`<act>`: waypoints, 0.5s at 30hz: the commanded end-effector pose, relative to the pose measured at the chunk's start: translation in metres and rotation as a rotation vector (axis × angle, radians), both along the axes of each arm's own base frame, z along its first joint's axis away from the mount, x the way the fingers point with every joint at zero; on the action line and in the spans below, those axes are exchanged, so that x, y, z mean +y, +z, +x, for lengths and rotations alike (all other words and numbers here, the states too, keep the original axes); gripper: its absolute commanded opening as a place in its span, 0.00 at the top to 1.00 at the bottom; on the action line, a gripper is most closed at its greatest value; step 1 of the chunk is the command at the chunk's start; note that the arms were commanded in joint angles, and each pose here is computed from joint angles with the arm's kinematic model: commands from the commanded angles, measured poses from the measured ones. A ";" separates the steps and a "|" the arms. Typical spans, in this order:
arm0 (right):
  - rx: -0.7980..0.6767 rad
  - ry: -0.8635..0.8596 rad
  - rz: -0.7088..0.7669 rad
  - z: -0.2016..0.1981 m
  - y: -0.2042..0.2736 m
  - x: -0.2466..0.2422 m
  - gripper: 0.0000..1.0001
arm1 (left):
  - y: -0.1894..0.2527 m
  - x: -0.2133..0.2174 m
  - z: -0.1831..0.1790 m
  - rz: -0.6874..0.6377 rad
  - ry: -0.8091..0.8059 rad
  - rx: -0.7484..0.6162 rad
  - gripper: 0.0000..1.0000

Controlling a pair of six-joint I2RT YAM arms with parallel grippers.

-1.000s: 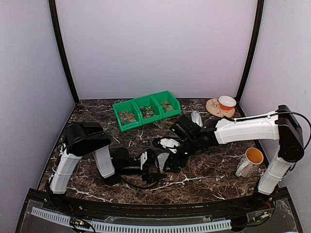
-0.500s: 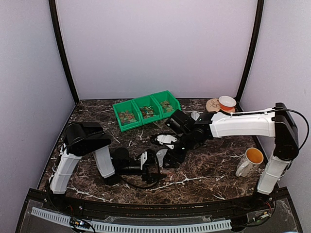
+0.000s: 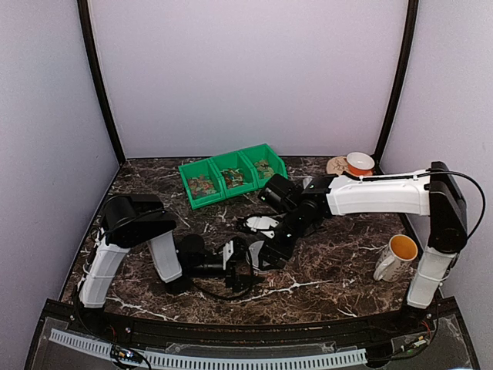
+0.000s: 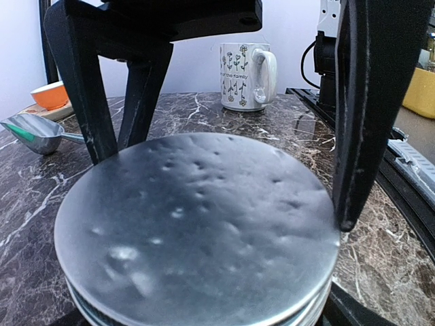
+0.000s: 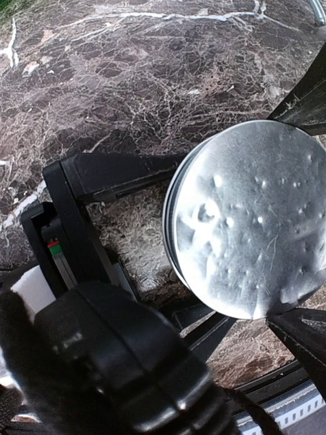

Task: Pack the candies
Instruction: Adjust the bottle lid on the packing bottle.

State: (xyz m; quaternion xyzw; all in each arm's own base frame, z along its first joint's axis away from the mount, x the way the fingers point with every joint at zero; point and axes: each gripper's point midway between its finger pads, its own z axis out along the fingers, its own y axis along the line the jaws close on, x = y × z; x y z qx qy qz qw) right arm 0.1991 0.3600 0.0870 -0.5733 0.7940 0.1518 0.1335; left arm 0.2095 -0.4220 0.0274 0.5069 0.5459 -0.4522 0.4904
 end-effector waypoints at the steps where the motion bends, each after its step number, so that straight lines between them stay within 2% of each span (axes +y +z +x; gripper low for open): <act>1: 0.042 0.019 0.000 -0.005 0.000 0.003 0.18 | -0.090 0.022 -0.028 0.279 -0.019 0.183 0.14; 15: 0.082 0.028 0.014 -0.015 0.000 0.002 0.17 | -0.092 0.022 -0.025 0.294 0.006 0.164 0.13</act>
